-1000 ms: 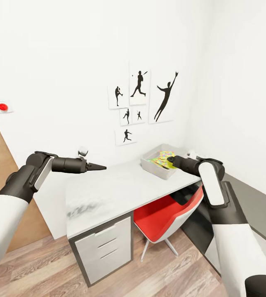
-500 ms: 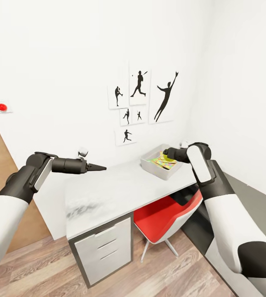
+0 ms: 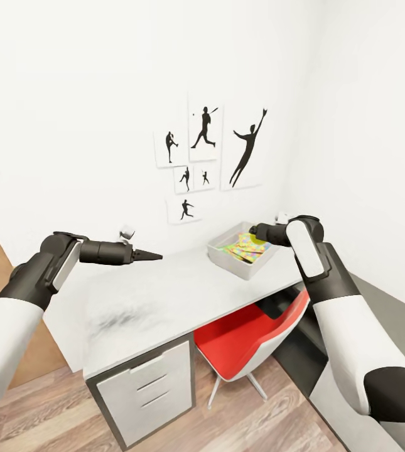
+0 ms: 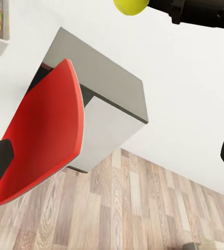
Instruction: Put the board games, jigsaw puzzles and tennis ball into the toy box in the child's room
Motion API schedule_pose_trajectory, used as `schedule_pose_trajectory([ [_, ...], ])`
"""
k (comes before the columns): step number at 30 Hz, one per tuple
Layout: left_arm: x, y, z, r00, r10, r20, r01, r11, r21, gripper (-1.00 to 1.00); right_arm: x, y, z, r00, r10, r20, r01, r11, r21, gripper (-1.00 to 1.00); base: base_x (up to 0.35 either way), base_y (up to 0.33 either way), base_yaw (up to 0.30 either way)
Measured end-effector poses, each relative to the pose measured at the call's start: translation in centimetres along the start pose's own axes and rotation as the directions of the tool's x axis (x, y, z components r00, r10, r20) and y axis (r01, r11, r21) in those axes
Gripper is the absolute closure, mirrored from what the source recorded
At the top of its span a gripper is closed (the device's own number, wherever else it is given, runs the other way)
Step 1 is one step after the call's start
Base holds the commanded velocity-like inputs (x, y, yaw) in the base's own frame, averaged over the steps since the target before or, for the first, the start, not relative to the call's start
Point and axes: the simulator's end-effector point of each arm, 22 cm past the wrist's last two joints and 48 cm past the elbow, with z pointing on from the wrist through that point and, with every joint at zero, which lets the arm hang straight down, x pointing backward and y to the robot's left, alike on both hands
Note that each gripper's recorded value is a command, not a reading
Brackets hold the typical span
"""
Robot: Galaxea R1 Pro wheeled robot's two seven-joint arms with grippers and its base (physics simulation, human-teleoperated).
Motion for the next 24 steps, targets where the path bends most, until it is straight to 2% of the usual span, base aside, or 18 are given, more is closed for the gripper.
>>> schedule_pose_trajectory([
  [12, -0.24, -0.35, -0.21, 1.0, 0.007, 0.003, -0.007, 1.0, -0.004, -1.0, -0.34, 0.17, -0.46, 1.0, -0.002, 0.007, 0.002, 1.0, -0.002, 1.0, 0.217, -0.217, 0.115],
  [24, -0.24, -0.41, -0.1, 1.0, 0.009, 0.002, -0.009, 1.0, -0.004, -1.0, -0.32, 0.05, -0.47, 1.0, -0.004, 0.007, 0.004, 1.0, 0.001, 1.0, 0.213, -0.191, 0.016],
])
